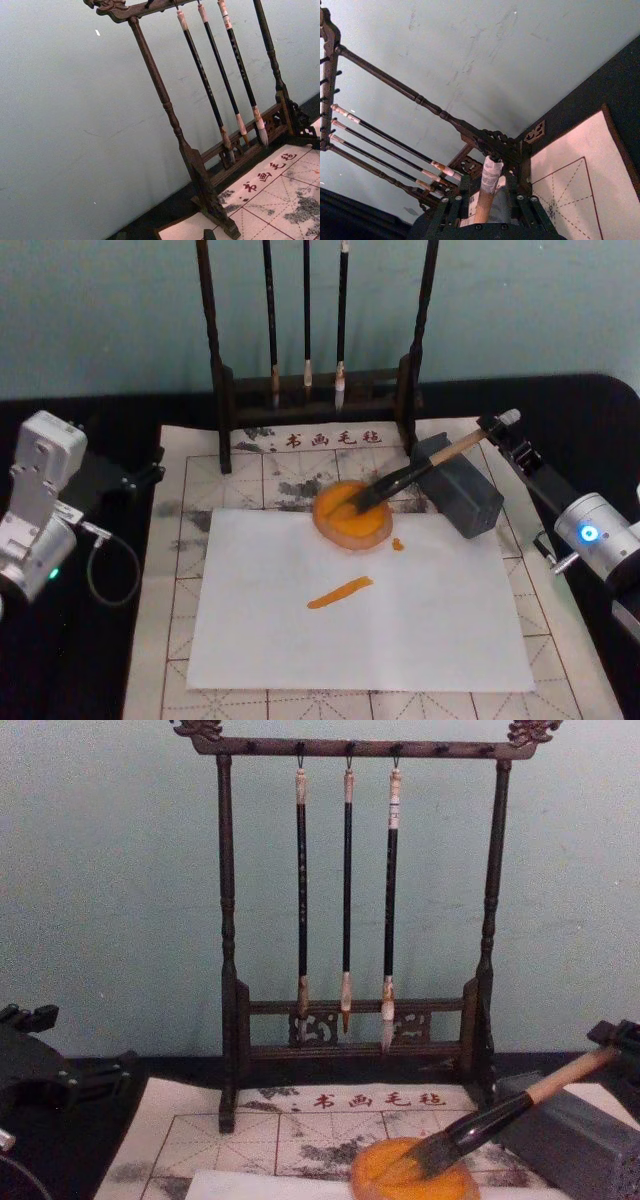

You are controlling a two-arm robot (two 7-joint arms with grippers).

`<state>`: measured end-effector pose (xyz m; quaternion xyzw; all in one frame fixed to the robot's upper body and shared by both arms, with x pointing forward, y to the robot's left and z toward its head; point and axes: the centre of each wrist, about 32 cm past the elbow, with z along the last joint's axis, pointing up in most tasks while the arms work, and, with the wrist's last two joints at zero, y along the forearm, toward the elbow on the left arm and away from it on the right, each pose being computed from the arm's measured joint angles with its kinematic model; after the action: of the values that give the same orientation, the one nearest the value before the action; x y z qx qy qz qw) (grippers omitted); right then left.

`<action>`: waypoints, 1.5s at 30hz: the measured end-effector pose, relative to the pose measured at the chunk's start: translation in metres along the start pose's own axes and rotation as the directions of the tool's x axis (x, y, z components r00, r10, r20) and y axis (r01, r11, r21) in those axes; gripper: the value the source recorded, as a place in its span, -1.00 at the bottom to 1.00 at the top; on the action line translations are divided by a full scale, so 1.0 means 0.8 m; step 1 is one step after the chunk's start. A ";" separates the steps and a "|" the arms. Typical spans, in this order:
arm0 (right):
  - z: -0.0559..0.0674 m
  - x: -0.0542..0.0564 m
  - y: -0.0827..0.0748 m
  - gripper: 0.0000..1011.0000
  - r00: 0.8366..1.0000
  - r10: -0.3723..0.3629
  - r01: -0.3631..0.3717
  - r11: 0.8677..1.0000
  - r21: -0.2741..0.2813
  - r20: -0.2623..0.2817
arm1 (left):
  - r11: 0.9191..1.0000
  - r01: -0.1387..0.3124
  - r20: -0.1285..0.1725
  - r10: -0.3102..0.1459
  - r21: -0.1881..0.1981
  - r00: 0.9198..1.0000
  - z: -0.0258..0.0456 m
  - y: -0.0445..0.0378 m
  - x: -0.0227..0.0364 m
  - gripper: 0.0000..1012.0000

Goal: Pick up the brush from the inkstone, write on the paper, then place the brush back to its original position.

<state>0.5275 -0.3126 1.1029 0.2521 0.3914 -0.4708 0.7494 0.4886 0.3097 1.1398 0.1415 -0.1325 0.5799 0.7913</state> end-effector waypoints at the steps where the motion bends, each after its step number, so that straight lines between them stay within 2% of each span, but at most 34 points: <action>1: 0.000 0.000 0.000 -0.09 1.000 0.000 0.000 1.000 0.000 0.000 | 1.000 0.000 0.000 0.000 0.000 1.000 0.0000 0.000 0.0000 0.98; 6: 0.000 0.000 0.000 -0.42 1.000 0.000 0.000 1.000 0.000 0.000 | 1.000 0.000 0.000 0.000 0.000 1.000 0.0000 0.000 0.0000 0.98; 10: 0.000 0.000 0.000 -0.60 1.000 0.001 -0.001 1.000 0.000 0.000 | 1.000 0.000 0.000 0.000 0.000 1.000 0.0000 0.000 0.0000 0.98; 39: 0.000 0.000 0.000 -0.61 1.000 0.000 0.000 1.000 0.000 0.000 | 1.000 0.000 0.000 0.000 0.000 1.000 0.0000 0.000 0.0000 0.98; 45: 0.002 0.000 -0.002 -0.61 1.000 0.001 -0.001 1.000 0.001 -0.029 | 1.000 0.000 0.000 0.000 0.000 1.000 0.0000 0.000 0.0000 0.98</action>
<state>0.5269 -0.3145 1.1039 0.2594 0.4016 -0.4671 0.7438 0.4886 0.3097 1.1398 0.1415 -0.1325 0.5799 0.7913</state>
